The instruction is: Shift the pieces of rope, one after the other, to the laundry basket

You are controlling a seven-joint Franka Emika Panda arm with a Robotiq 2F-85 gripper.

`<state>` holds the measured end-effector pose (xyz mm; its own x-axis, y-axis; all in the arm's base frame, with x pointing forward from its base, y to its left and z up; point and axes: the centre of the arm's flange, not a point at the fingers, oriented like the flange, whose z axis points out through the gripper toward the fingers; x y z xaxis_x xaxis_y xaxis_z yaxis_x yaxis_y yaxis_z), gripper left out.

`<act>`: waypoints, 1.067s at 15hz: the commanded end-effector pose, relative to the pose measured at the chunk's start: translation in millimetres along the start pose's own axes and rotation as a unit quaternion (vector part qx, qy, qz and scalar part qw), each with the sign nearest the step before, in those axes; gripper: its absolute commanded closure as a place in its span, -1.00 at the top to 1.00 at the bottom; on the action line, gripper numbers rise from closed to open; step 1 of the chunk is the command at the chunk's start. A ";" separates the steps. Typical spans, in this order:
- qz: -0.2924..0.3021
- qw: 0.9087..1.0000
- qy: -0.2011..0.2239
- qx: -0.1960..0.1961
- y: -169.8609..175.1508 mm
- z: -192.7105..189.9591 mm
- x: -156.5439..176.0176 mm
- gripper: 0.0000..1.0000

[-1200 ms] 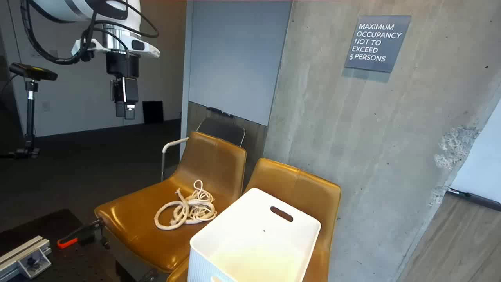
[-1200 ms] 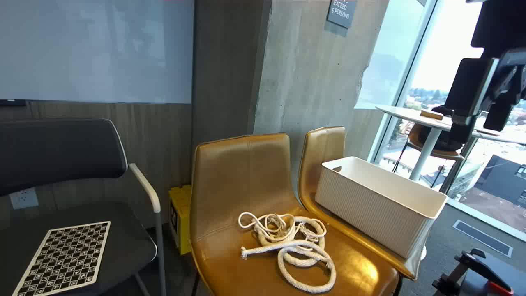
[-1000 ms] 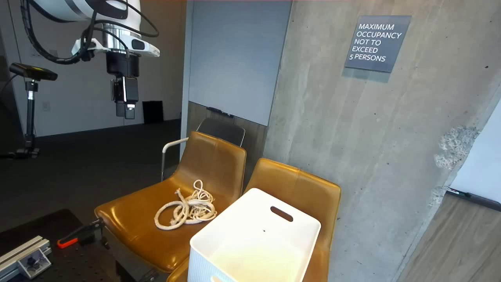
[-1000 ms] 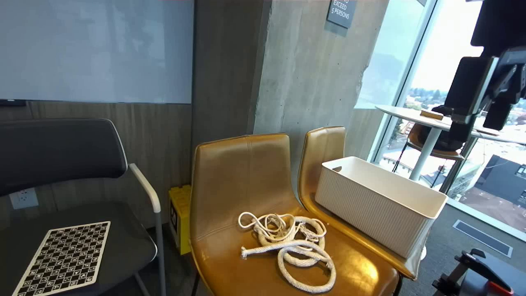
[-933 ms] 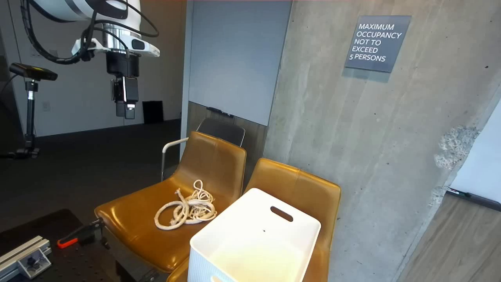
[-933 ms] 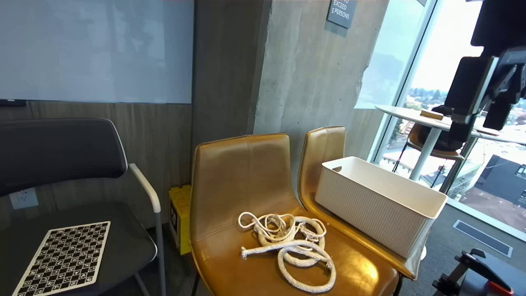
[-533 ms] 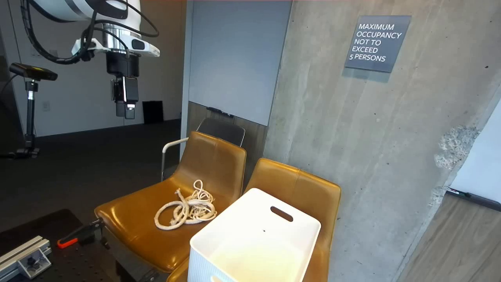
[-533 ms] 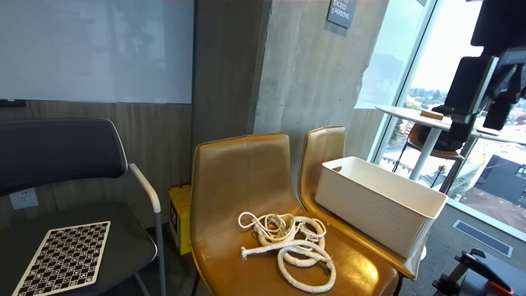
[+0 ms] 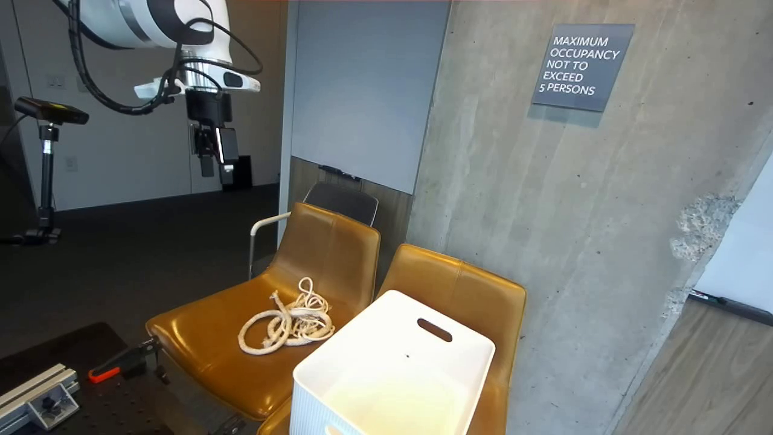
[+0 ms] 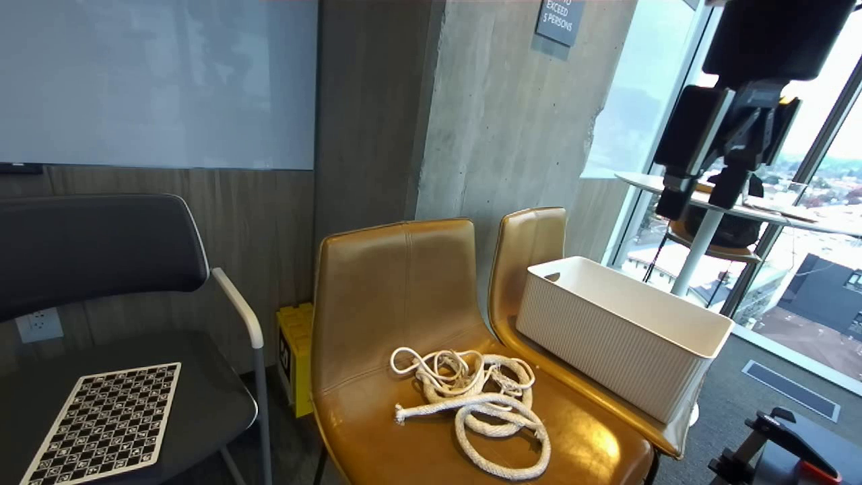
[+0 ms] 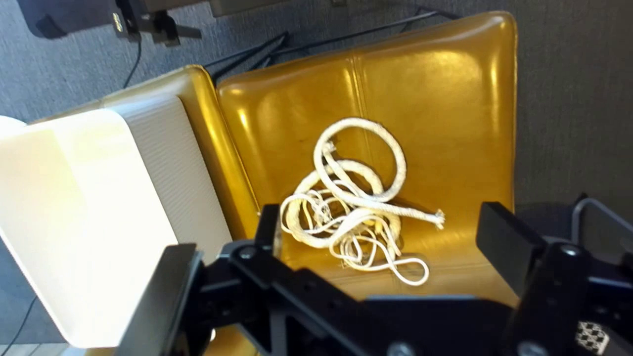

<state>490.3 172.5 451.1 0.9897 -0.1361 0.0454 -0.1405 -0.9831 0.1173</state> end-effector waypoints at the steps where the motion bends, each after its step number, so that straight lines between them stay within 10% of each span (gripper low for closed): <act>1: -0.018 0.999 0.041 0.029 -20.3 8.1 52.0 1.00; 16: -0.007 0.998 0.052 -0.018 -40.9 214.3 220.6 1.00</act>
<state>681.6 160.6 273.8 0.9850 -0.0940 0.1447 -0.1137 -0.9843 0.1349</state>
